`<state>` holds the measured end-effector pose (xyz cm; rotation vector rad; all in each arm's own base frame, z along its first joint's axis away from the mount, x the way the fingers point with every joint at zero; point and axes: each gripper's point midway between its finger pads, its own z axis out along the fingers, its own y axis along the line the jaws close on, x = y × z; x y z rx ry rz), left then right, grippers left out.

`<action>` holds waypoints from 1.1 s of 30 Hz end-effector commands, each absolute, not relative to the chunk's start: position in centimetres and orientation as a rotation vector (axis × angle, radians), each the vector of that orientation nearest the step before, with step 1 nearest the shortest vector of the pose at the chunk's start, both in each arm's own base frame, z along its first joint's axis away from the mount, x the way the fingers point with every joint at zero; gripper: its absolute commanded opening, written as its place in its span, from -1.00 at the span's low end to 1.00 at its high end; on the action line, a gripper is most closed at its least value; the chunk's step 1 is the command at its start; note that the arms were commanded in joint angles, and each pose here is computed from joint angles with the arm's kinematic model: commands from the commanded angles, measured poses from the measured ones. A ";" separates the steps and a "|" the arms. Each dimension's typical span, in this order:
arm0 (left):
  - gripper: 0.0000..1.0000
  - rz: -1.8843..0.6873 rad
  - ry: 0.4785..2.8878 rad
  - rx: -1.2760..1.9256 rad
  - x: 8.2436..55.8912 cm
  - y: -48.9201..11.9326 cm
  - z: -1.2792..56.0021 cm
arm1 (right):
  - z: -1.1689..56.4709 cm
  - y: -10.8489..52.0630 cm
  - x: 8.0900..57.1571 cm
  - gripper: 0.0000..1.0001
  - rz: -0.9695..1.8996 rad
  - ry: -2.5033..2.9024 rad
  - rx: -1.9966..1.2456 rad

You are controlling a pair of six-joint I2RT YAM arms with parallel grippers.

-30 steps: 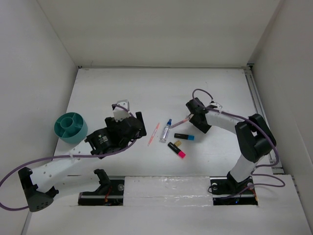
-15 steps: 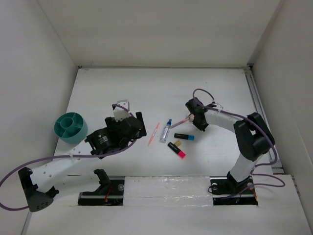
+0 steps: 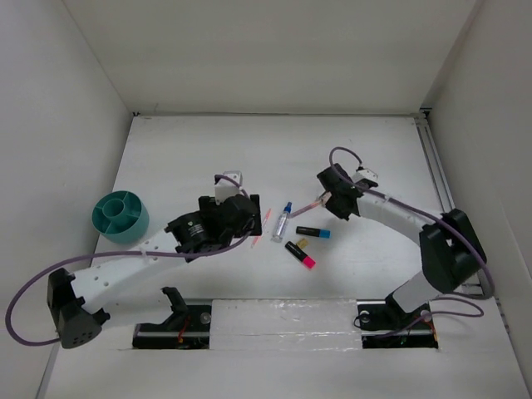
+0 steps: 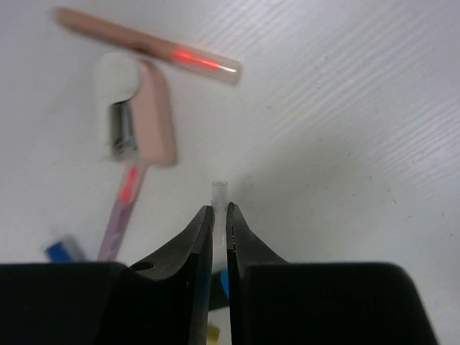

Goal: Sort the stationery into containers
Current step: Pick up the pen cap from the center of the board, then pick up the pen from the center of the board.

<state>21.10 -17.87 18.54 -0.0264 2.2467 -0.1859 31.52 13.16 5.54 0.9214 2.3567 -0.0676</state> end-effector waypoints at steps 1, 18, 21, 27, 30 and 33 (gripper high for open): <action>1.00 -0.200 2.308 0.099 21.1 -20.0 17.1 | 10.7 13.9 32.7 -1.00 0.046 2.271 0.722; 0.90 -0.089 2.569 0.274 24.6 -22.3 9.9 | 25.6 14.3 28.4 -1.00 0.327 1.946 0.235; 0.84 -0.063 2.589 0.331 24.9 -22.7 9.1 | 25.8 13.9 27.9 -1.00 0.313 1.957 0.223; 0.79 -0.009 2.661 0.376 24.5 -22.7 6.8 | 26.9 13.0 27.3 -1.00 0.314 1.923 0.215; 0.79 -0.009 2.675 0.382 24.1 -22.5 6.2 | 27.8 12.7 27.0 -1.00 0.326 1.897 0.212; 0.76 -0.008 2.686 0.401 23.9 -22.4 5.7 | 28.4 12.3 26.7 -1.00 0.337 1.879 0.208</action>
